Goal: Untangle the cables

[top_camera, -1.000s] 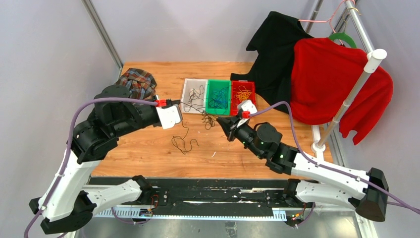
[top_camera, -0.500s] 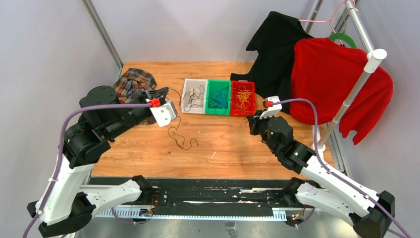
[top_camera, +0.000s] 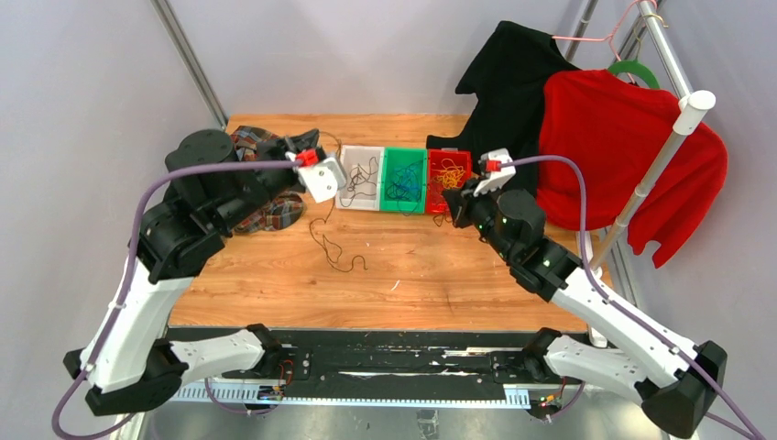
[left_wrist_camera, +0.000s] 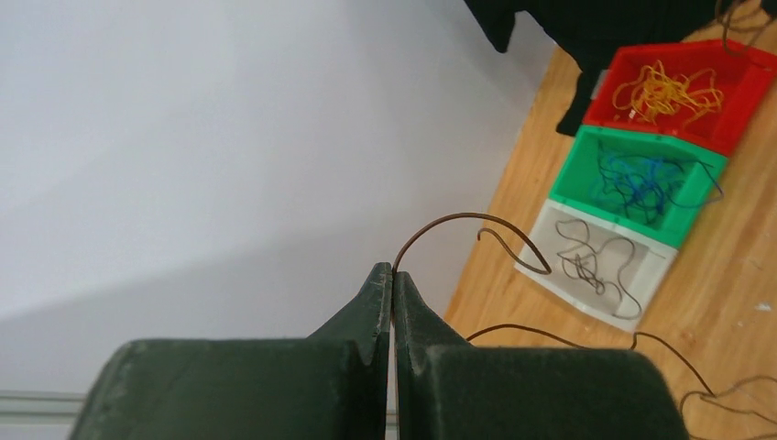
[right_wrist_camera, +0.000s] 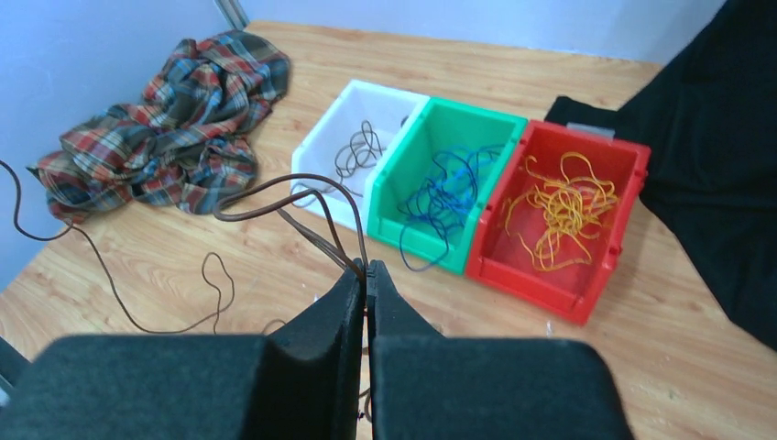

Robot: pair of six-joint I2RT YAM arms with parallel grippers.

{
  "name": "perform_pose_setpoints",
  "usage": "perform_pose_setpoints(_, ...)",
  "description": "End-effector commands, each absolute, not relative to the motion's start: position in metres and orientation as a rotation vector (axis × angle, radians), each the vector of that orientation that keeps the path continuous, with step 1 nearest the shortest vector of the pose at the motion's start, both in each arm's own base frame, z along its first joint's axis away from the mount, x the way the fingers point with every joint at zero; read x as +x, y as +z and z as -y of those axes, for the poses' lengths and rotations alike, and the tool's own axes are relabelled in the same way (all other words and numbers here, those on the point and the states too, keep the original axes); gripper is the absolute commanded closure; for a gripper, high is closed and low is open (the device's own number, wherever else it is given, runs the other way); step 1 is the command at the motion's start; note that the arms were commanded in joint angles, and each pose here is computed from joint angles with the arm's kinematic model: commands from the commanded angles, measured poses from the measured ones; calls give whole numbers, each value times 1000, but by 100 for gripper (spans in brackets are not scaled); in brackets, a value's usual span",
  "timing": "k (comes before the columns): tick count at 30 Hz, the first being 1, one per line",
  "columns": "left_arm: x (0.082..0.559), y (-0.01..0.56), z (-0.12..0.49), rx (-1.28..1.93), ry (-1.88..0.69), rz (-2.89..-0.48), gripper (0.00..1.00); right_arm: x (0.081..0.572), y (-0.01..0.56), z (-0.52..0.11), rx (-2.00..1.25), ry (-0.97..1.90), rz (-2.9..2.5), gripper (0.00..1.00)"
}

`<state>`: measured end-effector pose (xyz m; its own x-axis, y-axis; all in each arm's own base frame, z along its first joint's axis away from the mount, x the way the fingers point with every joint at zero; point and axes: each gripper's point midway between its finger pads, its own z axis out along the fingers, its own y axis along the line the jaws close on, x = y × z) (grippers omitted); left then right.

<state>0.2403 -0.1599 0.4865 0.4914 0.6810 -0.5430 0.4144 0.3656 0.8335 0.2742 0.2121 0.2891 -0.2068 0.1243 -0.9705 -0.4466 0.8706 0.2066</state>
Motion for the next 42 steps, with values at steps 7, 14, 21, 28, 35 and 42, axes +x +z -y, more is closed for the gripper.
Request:
perform_pose_setpoints(7, 232, 544, 144, 1143, 282, -1026, 100, 342, 329, -300, -376, 687, -1651, 99)
perform_pose_setpoints(14, 218, 547, 135, 1117, 250, -1024, 100, 419, 313, -375, -433, 695, -1698, 99)
perform_pose_setpoints(21, 209, 532, 130, 1123, 220, -1045, 100, 475, 233, -404, -487, 544, -1847, 99)
perform_pose_setpoints(28, 208, 531, 133, 1131, 202, -1040, 100, 492, 202, -413, -543, 490, -1918, 37)
perform_pose_setpoints(35, 217, 537, 143, 1119, 204, -1018, 100, 474, 228, -393, -544, 473, -1858, 29)
perform_pose_setpoints(42, 253, 577, 156, 1049, 346, -924, 100, 447, 284, -353, -474, 460, -1734, 28)
